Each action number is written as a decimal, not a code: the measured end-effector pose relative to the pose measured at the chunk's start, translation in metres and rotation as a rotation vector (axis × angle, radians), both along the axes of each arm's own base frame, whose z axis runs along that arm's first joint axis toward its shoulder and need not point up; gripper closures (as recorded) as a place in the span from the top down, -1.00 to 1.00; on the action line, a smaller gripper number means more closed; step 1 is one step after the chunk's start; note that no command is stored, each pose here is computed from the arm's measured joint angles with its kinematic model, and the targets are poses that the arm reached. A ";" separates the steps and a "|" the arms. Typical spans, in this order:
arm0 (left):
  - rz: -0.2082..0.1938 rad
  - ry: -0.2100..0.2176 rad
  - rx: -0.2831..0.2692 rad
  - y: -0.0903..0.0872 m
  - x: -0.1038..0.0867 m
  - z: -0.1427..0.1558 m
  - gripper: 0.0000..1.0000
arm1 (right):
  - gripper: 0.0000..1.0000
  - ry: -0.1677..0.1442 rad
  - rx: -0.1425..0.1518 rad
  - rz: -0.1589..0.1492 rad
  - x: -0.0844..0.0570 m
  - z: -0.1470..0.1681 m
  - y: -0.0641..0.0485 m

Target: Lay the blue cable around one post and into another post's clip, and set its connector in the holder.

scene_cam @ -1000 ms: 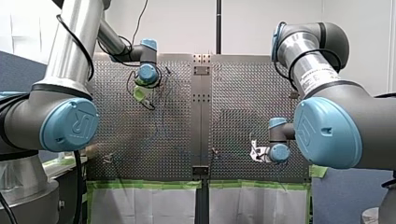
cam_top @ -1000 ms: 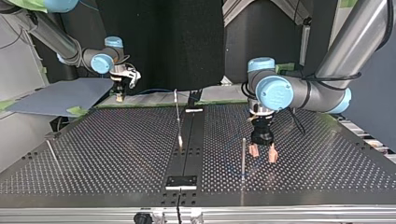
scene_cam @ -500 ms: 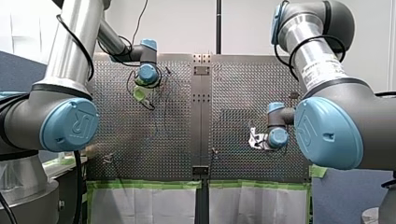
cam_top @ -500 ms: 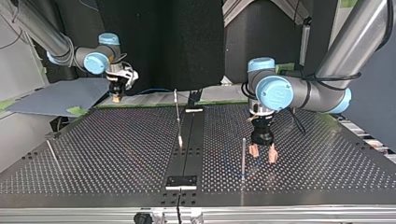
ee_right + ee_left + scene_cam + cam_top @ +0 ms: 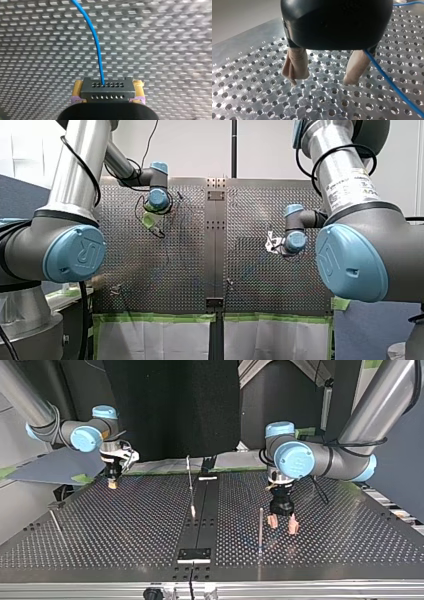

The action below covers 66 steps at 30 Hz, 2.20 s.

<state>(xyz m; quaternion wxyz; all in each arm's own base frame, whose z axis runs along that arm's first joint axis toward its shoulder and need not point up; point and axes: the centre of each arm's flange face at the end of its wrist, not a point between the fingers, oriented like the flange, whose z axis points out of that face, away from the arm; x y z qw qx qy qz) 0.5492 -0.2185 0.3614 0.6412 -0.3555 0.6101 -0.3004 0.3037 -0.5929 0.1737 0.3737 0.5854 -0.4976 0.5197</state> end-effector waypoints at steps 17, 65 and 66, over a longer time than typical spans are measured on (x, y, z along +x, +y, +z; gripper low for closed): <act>-0.001 0.000 0.003 0.000 0.000 0.000 1.00 | -0.73 0.009 -0.115 -0.039 -0.001 0.134 -0.003; 0.001 0.000 0.003 0.002 0.001 0.000 1.00 | -0.69 0.091 -0.153 -0.281 -0.157 0.134 -0.032; 0.001 0.000 0.003 0.002 0.001 0.000 1.00 | -0.69 0.091 -0.155 -0.281 -0.161 0.134 -0.033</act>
